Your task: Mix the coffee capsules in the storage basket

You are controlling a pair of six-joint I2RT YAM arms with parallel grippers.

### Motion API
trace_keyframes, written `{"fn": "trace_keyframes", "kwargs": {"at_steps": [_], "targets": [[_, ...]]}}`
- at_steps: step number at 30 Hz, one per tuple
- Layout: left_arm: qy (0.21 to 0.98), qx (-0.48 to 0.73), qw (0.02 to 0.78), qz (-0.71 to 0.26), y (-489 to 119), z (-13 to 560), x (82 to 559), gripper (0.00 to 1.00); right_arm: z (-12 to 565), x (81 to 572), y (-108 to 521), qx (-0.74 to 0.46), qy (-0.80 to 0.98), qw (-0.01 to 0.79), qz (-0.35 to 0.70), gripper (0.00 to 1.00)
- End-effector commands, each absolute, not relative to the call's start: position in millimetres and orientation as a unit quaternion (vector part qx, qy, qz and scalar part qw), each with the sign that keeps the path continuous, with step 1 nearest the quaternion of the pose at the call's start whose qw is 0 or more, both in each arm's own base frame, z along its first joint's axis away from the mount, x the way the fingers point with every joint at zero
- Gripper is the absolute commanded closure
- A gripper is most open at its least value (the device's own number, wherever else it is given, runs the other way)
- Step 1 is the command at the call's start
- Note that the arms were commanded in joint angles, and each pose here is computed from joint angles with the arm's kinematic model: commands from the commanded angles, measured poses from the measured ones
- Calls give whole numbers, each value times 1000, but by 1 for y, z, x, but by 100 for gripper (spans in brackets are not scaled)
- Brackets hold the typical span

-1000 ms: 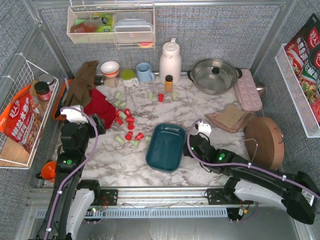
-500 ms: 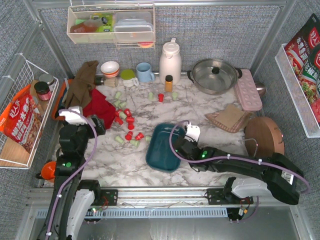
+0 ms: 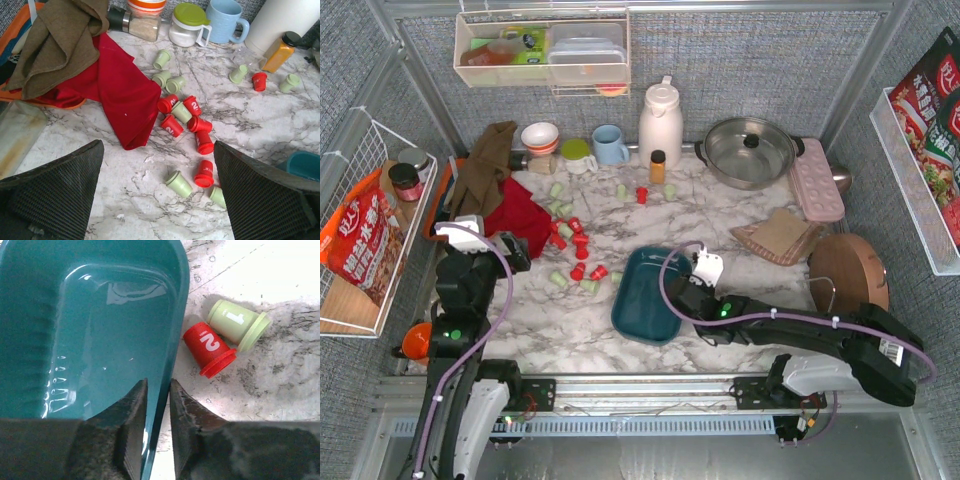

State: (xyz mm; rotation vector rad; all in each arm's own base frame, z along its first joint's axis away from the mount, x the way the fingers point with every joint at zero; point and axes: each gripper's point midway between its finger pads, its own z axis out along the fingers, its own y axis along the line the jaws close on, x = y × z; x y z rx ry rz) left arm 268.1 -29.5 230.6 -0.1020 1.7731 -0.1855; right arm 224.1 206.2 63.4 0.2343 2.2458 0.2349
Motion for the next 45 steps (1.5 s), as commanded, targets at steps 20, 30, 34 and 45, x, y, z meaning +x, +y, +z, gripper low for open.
{"fn": "trace_keyframes", "kwargs": {"at_steps": [20,30,34,45], "targets": [[761,-38,642,-87,-32,239,270,1,171,261,185,140,839,508,136,100],[763,-36,639,-90,-33,237,271,1,189,357,90,59,870,488,43,100],[765,-37,636,-89,-33,235,272,1,173,392,81,48,879,459,118,100],[771,-35,629,-90,-35,231,274,1,129,446,58,68,890,417,168,100]]}}
